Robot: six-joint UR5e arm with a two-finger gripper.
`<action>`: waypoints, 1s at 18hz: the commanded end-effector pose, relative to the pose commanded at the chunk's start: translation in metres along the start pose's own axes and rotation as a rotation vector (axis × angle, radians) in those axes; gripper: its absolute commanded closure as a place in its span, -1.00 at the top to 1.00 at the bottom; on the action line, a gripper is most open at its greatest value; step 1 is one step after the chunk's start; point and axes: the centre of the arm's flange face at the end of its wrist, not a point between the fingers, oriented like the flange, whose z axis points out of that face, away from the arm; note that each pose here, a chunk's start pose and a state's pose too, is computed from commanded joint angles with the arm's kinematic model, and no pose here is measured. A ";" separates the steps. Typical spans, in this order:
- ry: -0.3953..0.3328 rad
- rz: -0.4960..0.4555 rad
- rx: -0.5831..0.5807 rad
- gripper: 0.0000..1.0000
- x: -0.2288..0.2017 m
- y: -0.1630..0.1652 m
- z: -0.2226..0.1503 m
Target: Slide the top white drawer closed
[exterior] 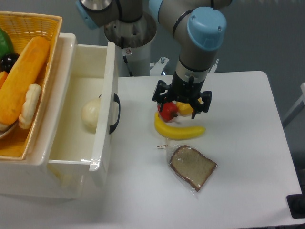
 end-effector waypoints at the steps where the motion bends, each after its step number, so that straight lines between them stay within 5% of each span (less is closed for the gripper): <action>1: 0.003 -0.002 -0.003 1.00 -0.001 0.001 0.003; 9: 0.027 0.005 -0.131 1.00 0.010 0.006 0.056; 18: 0.158 -0.168 -0.142 1.00 0.039 -0.011 0.095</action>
